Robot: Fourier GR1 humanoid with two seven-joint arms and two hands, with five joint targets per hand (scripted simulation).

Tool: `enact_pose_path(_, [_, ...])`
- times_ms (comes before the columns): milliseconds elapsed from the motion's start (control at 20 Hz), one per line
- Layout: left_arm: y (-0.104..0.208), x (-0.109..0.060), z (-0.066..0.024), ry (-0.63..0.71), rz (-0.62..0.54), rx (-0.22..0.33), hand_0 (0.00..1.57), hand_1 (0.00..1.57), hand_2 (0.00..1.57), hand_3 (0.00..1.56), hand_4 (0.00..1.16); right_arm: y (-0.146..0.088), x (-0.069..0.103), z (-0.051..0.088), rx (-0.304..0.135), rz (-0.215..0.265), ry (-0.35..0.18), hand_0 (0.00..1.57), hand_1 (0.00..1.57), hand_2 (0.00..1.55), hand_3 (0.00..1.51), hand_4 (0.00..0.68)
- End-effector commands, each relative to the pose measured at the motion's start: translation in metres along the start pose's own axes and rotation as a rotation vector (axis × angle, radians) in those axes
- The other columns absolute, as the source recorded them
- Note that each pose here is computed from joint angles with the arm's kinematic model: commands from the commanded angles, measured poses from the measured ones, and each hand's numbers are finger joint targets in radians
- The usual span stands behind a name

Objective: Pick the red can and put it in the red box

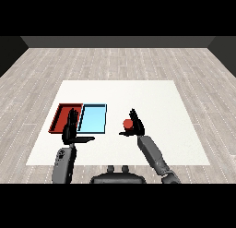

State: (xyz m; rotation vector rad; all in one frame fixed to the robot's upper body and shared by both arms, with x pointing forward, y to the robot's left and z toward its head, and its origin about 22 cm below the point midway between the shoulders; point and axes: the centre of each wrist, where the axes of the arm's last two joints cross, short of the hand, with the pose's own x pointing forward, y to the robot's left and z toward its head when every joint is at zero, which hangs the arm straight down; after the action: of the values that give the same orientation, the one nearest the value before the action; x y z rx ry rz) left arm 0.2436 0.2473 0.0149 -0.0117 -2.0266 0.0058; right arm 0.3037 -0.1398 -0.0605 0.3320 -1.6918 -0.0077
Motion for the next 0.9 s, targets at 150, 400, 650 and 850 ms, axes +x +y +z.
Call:
enact_pose_path(150, [0.013,-0.004,-0.0049,0.001,-0.009,0.003,0.0,0.0,0.0,0.0,0.0,0.0,0.012,-0.026,-0.133,0.09,0.062,1.57,1.57,1.52,1.47,0.582])
enact_pose_path(400, [0.0,-0.002,0.0075,-0.021,-0.014,-0.003,0.0,0.0,0.0,0.0,0.0,0.002,-0.002,-0.006,-0.148,0.183,0.121,1.57,1.57,1.49,1.44,0.57])
enact_pose_path(650, [0.014,0.0,-0.0064,-0.004,-0.024,0.01,0.0,0.0,0.0,0.0,0.0,-0.02,0.022,-0.009,-0.145,0.199,0.142,1.57,1.57,1.48,1.43,0.575])
enact_pose_path(850, [0.005,0.005,-0.0102,0.001,-0.028,0.004,0.0,0.0,0.0,0.0,0.0,-0.005,0.013,-0.01,-0.178,0.187,0.149,1.57,1.57,1.49,1.43,0.577])
